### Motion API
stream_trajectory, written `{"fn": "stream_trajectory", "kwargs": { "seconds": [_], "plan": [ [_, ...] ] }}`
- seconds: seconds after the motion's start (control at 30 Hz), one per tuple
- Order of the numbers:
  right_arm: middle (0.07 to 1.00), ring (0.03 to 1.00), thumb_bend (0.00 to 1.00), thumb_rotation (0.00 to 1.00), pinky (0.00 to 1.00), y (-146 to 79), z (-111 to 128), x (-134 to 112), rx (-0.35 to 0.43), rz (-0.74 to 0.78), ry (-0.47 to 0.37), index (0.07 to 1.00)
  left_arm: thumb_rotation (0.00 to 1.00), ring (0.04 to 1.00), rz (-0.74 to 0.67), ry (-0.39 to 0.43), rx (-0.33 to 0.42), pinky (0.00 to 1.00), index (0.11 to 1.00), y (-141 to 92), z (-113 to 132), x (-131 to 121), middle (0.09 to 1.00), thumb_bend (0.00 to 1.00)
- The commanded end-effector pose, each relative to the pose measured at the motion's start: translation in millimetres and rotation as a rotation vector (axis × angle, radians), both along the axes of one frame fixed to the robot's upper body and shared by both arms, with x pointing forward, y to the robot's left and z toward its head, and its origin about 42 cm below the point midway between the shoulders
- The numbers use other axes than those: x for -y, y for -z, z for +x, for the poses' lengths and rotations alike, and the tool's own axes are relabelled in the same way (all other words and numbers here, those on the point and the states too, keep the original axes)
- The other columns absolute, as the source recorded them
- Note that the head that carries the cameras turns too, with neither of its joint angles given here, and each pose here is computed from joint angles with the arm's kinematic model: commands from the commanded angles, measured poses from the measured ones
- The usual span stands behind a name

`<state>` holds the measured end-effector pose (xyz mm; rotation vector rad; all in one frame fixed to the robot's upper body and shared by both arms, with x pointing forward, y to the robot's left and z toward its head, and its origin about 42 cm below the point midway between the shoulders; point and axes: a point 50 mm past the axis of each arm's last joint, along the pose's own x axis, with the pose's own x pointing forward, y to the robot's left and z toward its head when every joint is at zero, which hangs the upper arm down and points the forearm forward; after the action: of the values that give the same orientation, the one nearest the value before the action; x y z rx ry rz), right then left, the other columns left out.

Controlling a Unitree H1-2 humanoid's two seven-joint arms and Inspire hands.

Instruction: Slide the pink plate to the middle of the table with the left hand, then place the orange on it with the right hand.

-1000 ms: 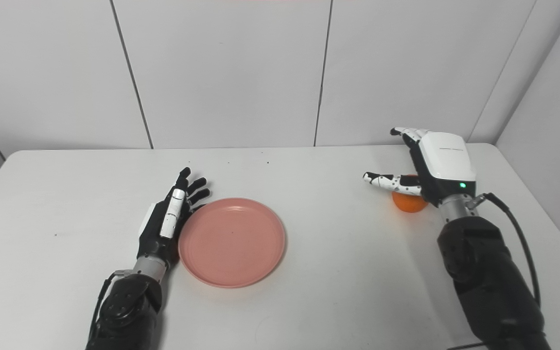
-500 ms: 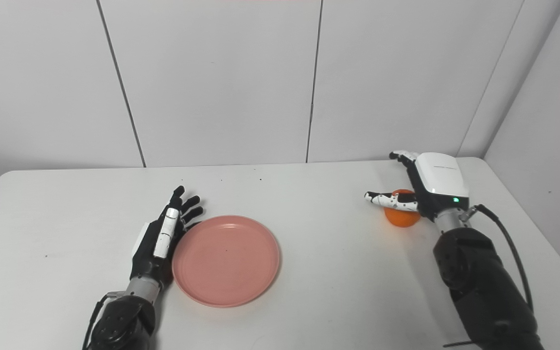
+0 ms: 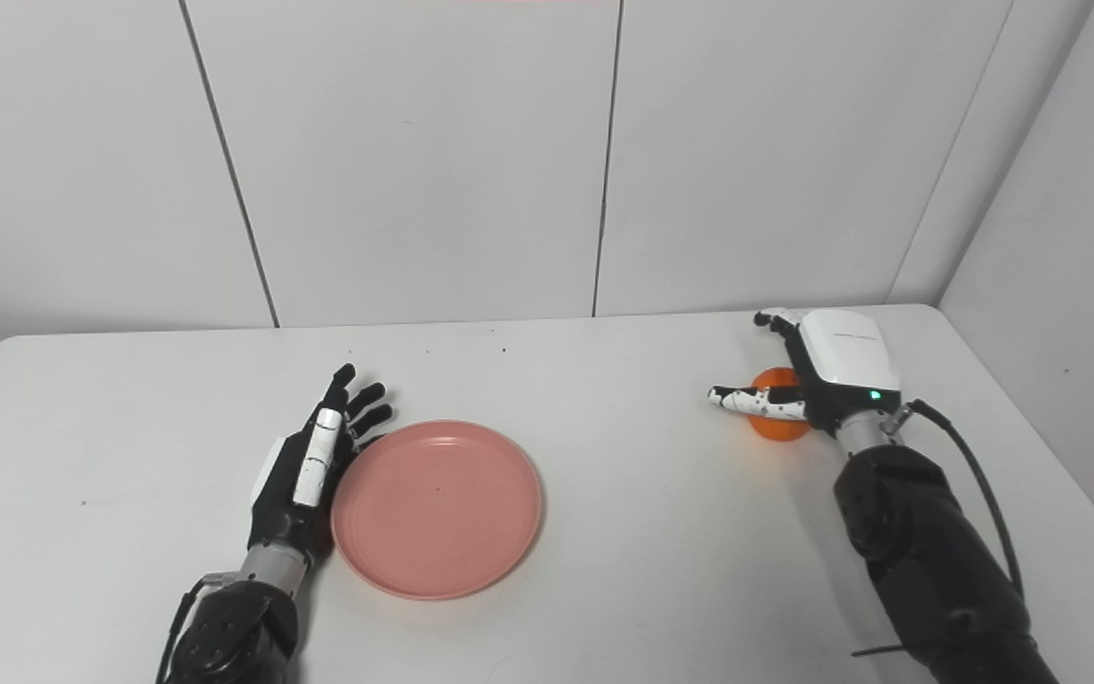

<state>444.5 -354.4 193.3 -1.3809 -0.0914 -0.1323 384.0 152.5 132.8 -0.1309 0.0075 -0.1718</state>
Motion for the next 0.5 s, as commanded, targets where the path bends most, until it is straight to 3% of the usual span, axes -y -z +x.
{"fn": "stream_trajectory", "kwargs": {
  "seconds": [0.0, 0.47],
  "plan": [
    [0.754, 0.72, 0.76, 0.7, 0.64, -36, 13, 6, 0.103, -0.019, -0.004, 0.751, 0.88, 0.863, -0.01, -0.002, -0.092, 0.76, 0.947, 18, -11, 2, 0.889, 0.73],
    [0.738, 0.715, 0.74, 0.64, 0.61, -16, 3, 12, 0.016, 0.074, 0.034, 0.735, 0.88, 0.867, -0.008, 0.009, -0.104, 0.77, 0.954, 16, -16, 4, 0.885, 0.7]
  ]
}}
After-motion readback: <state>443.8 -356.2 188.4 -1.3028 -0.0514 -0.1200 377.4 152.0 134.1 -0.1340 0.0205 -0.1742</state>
